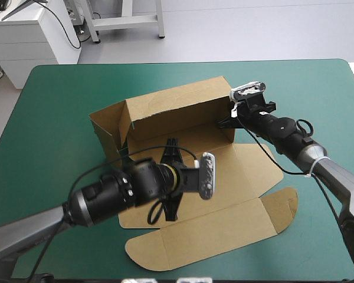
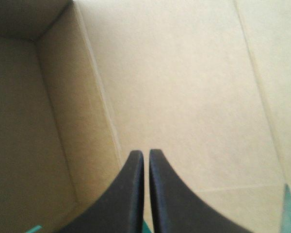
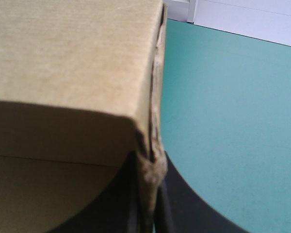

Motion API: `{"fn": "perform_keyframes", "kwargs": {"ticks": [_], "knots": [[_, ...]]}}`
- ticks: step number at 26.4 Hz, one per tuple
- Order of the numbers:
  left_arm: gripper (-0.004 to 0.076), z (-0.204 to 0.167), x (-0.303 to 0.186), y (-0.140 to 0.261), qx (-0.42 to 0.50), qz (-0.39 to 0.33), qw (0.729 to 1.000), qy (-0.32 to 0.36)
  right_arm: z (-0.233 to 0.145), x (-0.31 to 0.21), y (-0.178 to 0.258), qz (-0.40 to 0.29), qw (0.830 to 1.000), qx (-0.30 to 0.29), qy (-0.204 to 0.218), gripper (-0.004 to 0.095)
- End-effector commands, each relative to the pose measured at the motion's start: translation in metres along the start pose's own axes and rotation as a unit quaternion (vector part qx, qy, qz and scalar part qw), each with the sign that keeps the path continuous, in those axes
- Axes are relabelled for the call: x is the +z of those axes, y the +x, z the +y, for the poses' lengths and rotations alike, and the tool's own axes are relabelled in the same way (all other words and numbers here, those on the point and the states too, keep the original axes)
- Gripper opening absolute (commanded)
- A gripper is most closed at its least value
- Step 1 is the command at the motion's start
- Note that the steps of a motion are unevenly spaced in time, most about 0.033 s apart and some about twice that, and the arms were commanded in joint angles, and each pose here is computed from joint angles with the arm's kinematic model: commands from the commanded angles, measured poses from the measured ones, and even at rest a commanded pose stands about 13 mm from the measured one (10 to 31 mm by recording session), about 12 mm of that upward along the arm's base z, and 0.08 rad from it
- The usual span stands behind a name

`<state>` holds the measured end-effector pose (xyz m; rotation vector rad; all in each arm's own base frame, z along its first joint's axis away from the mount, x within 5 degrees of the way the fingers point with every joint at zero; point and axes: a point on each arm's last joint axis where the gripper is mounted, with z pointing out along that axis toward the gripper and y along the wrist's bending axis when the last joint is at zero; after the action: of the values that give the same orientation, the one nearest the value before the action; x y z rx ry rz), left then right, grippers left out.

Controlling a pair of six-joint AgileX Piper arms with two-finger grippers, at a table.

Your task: Fold the box

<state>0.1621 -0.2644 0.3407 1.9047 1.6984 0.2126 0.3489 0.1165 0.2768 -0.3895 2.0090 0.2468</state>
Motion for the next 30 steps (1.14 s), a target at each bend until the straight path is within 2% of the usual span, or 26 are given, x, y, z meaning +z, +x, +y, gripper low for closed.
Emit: {"fn": "perform_keyframes", "kwargs": {"ticks": [1, 4, 9, 13, 15, 16, 19, 24, 26, 30], "knots": [[0.0016, 0.038, -0.041, 0.023, -0.066, -0.049, 0.994, 0.066, 0.001, -0.009, -0.014, -0.021, 1.000, 0.002, -0.008, -0.0019], [0.0011, 0.073, -0.060, 0.056, -0.152, -0.073, 0.982, 0.083, 0.001, -0.009, -0.014, -0.020, 1.000, 0.007, -0.011, -0.0019], [-0.0008, 0.115, -0.087, 0.123, -0.294, -0.094, 0.951, 0.011, 0.000, -0.008, -0.013, -0.018, 1.000, 0.007, -0.009, -0.0019], [-0.0008, 0.131, -0.106, 0.184, -0.421, -0.122, 0.898, -0.030, -0.006, -0.009, -0.011, -0.011, 1.000, 0.012, -0.010, -0.0019], [-0.0008, 0.132, -0.111, 0.209, -0.472, -0.150, 0.868, -0.039, -0.010, -0.010, -0.009, 0.001, 1.000, 0.010, -0.018, -0.0018], [-0.0008, 0.130, -0.114, 0.236, -0.525, -0.183, 0.830, -0.047, -0.014, -0.010, -0.006, 0.017, 1.000, 0.012, -0.022, -0.0017], [-0.0008, 0.123, -0.114, 0.272, -0.593, -0.209, 0.775, -0.060, -0.021, -0.012, -0.004, 0.041, 0.998, 0.029, -0.023, -0.0014], [-0.0008, 0.106, -0.112, 0.317, -0.673, -0.206, 0.705, -0.087, -0.022, -0.018, -0.025, 0.060, 0.996, 0.067, -0.019, -0.0012], [-0.0008, 0.100, -0.106, 0.324, -0.688, -0.207, 0.691, -0.081, -0.022, -0.027, -0.047, 0.075, 0.994, 0.071, -0.018, -0.0009], [-0.0008, 0.098, -0.101, 0.327, -0.690, -0.203, 0.690, -0.083, -0.022, -0.061, -0.100, 0.105, 0.992, 0.076, -0.009, -0.0009]]}}
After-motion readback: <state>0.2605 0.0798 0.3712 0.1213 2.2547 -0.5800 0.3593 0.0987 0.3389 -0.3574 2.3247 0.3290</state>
